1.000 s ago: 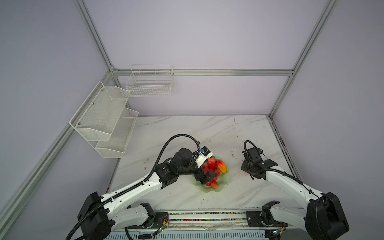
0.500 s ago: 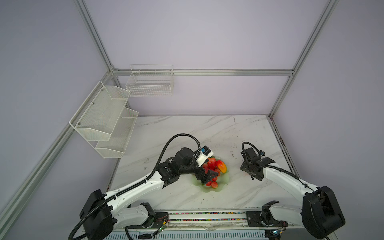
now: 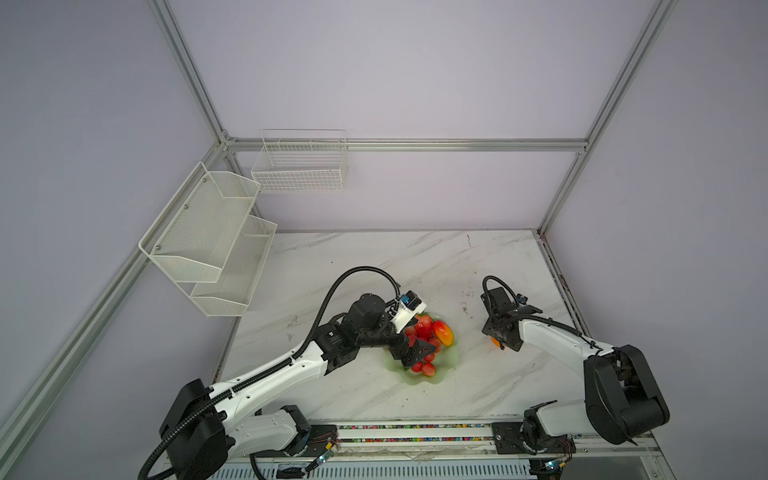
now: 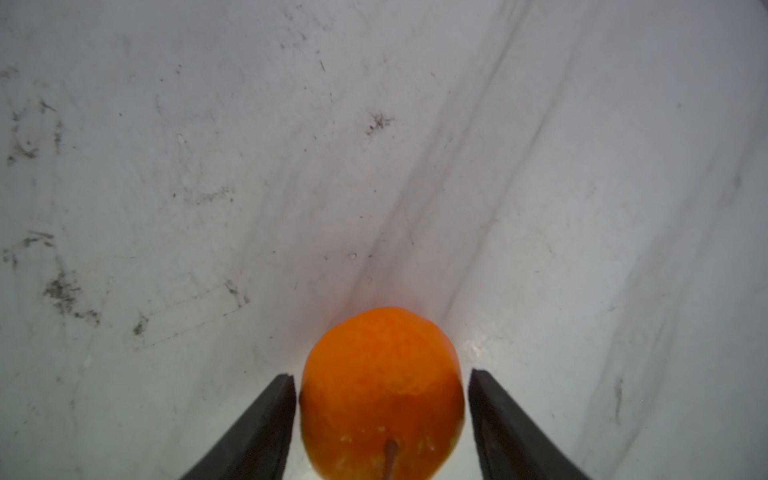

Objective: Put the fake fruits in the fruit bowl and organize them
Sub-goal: 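Grasp the orange tangerine with the right gripper, then place the tangerine in the bowl beside the strawberries with the right gripper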

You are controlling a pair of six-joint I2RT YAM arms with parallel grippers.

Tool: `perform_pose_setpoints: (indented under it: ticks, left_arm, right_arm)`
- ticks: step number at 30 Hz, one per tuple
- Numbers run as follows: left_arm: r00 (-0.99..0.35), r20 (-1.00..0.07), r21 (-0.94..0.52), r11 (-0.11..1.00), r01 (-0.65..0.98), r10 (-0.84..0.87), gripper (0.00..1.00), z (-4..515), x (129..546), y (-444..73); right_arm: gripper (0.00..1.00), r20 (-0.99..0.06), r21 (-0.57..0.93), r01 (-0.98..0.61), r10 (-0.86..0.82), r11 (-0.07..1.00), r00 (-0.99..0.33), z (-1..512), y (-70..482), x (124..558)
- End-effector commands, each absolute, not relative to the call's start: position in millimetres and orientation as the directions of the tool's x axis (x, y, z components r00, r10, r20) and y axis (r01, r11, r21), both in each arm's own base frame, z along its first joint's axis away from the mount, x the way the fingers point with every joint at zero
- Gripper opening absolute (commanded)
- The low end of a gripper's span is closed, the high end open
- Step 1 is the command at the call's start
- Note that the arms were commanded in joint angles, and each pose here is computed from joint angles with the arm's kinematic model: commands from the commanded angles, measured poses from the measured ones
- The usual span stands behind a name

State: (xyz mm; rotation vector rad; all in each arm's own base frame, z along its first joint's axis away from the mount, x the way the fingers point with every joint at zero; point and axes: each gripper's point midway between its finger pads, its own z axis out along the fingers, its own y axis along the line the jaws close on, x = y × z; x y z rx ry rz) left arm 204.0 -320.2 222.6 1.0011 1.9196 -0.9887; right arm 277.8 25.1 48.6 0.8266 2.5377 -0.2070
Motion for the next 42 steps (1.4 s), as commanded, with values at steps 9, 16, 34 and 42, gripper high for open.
perform_pose_setpoints:
  ticks: [9, 16, 34, 42]
  left_arm:
    - [-0.411, -0.877, -0.244, 0.508, 0.826, 0.248, 1.00, 234.7, 214.1, -294.5]
    - [-0.440, -0.869, -0.236, 0.593, 0.770, 0.227, 1.00, 231.5, 221.1, -276.8]
    - [-0.526, -0.802, -0.268, 0.617, 0.740, 0.282, 1.00, 218.2, 203.9, -252.8]
    - [-0.529, -0.798, -0.266, 0.618, 0.740, 0.289, 1.00, 217.0, 205.2, -254.0]
  right_arm:
    - [0.49, -0.521, 0.181, 0.437, 0.463, 0.881, -0.717, 76.2, 49.1, 277.9]
    - [0.47, -0.555, 0.325, 0.204, 0.361, 0.923, -0.749, 123.3, 121.7, 270.3]
    - [0.48, -0.472, 0.351, -0.097, 0.087, 0.931, -0.877, 118.4, 246.6, 185.0]
    - [0.55, -0.454, 0.331, -0.083, 0.082, 0.940, -0.887, 105.0, 240.6, 178.3]
